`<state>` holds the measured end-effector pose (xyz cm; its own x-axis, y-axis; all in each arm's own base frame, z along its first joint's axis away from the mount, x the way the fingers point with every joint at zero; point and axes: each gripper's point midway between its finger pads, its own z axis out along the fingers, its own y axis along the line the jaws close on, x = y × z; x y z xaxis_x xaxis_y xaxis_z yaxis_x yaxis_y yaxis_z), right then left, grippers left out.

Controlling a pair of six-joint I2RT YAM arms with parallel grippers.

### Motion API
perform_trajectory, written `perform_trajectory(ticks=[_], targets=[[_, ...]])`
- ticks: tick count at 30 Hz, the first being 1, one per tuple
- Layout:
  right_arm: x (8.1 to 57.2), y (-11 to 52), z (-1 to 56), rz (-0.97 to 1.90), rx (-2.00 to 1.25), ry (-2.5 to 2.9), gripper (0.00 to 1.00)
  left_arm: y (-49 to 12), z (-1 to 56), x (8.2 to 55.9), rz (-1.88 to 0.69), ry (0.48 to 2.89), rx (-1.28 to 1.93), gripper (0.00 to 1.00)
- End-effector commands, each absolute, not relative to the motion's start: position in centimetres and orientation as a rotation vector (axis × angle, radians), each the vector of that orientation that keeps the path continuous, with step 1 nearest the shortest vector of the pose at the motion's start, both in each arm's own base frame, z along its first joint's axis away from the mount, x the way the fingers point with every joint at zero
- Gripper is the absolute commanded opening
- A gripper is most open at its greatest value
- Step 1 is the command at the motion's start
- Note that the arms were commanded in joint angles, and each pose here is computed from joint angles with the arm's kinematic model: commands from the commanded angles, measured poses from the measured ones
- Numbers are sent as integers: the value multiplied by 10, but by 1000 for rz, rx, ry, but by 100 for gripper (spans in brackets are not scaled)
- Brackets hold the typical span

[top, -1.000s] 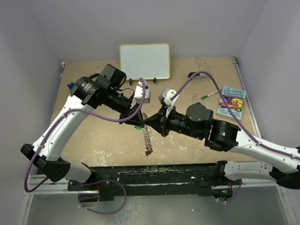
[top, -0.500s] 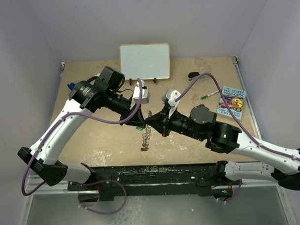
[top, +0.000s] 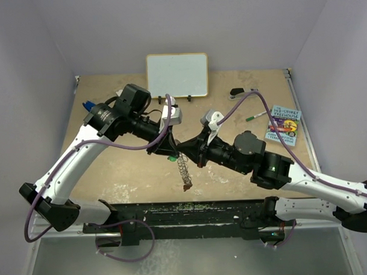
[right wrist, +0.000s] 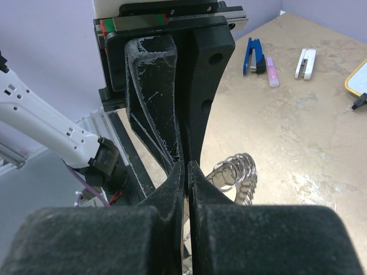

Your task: Put the keys on the keyring

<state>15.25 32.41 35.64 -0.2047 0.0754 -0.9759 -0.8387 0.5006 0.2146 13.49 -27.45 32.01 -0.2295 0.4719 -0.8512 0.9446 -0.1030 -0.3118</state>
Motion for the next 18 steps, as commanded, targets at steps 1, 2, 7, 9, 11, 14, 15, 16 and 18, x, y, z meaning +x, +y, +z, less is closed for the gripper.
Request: perform_trajectory(ticks=[1,2,7,9,11,14,15,16,18], targets=[[157,318,407,1026,-525,1410,0,-279,341,124,-1389,1623,1512,4],[157,317,406,1026,-521,1409,0,-279,341,124,-1396,1623,1512,4],[155,314,402,1023,-535,1429,0,-275,345,124,-1349,1609,1511,4],[152,313,399,1023,-550,1444,0,-272,351,125,-1309,1571,1514,4],[150,311,395,1020,-565,1465,0,-271,357,126,-1273,1534,1514,4],[148,309,391,1019,-577,1490,0,-269,365,127,-1243,1511,1516,4],[147,309,390,1019,-577,1494,0,-269,367,126,-1239,1504,1523,4],[147,308,389,1022,-577,1500,0,-269,369,127,-1234,1493,1533,4],[146,306,389,1020,-573,1504,0,-269,369,127,-1234,1499,1546,4]])
